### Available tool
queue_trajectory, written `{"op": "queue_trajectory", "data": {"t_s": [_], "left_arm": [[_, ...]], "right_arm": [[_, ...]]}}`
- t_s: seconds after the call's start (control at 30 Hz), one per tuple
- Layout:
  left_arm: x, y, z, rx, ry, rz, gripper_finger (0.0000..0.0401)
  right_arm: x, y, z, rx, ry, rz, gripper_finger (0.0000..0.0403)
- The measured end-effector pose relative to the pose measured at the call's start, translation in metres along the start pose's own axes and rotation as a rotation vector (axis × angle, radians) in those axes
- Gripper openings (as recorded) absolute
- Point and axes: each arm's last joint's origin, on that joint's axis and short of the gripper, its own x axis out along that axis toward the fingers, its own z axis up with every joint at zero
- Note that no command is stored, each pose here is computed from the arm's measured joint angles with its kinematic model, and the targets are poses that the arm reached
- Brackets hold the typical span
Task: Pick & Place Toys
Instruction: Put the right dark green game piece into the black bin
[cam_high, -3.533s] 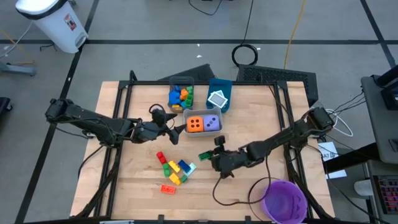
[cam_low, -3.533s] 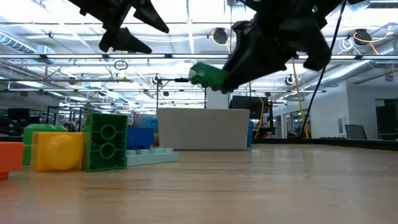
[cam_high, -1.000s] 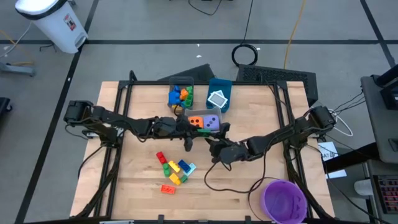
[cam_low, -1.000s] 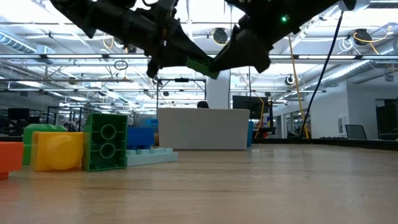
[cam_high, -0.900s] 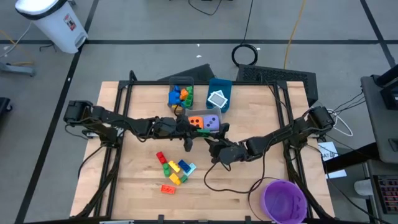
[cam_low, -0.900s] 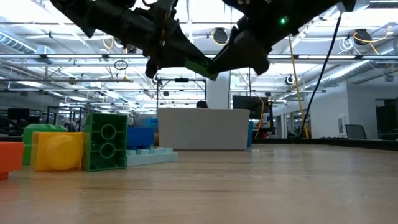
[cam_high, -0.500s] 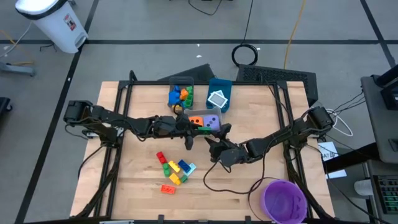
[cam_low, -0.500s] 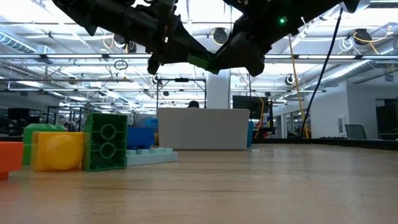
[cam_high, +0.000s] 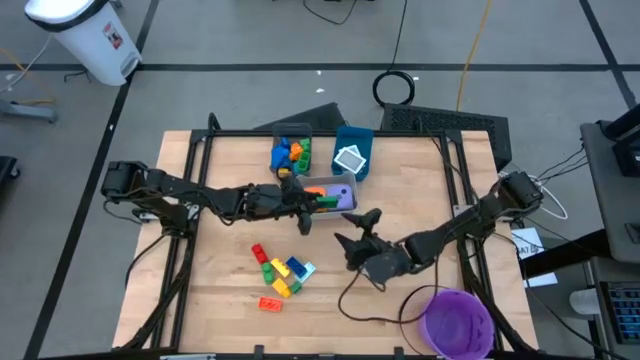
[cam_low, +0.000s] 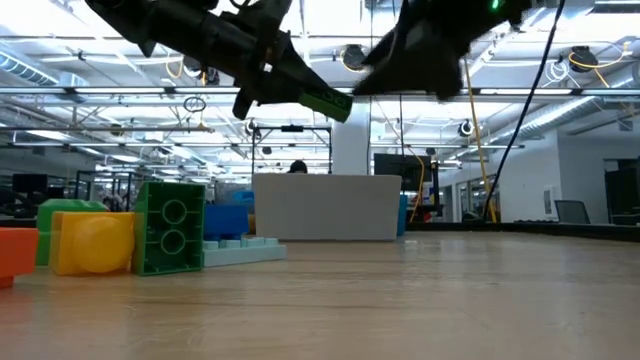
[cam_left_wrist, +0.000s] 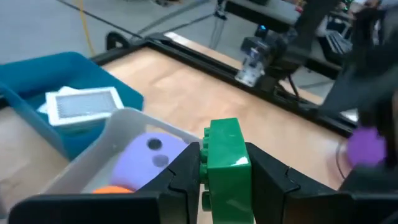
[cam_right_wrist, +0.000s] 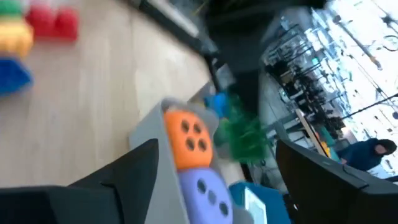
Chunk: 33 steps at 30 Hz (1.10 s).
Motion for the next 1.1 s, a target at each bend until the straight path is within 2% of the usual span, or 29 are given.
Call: {"op": "queue_trajectory", "data": {"t_s": [0.13, 0.23, 0.33, 0.47, 0.57, 0.7, 0.9, 1.1], "left_arm": [[0.000, 0.002, -0.002, 0.007, 0.014, 0.032, 0.0101], [-0.001, 0.003, -0.002, 0.012, -0.003, 0.092, 0.0101], [-0.003, 0.006, 0.001, 0.071, -0.036, 0.175, 0.0101], [-0.003, 0.014, 0.003, 0.238, -0.065, 0.360, 0.0101], [-0.004, 0.022, 0.004, 0.304, -0.062, 0.497, 0.0101], [-0.002, 0.043, 0.009, 0.298, -0.068, 0.666, 0.0101], [0.005, 0.083, 0.006, 0.227, 0.006, 0.781, 0.0101], [0.016, 0.113, 0.000, 0.138, 0.059, 0.778, 0.0102]], "right_arm": [[-0.018, -0.003, 0.008, 0.014, -0.049, 0.022, 0.0295], [-0.027, -0.007, 0.012, 0.055, -0.087, 0.095, 0.0290], [-0.031, -0.009, 0.011, 0.102, -0.114, 0.300, 0.0285], [-0.027, -0.009, 0.010, 0.165, -0.146, 0.622, 0.0281], [-0.023, -0.009, 0.009, 0.164, -0.167, 0.762, 0.0281], [-0.014, -0.013, 0.006, 0.180, -0.164, 0.787, 0.0281], [-0.002, -0.013, -0.010, 0.192, -0.117, 0.758, 0.0281], [0.009, -0.017, -0.017, 0.225, -0.102, 0.729, 0.0281]]}}
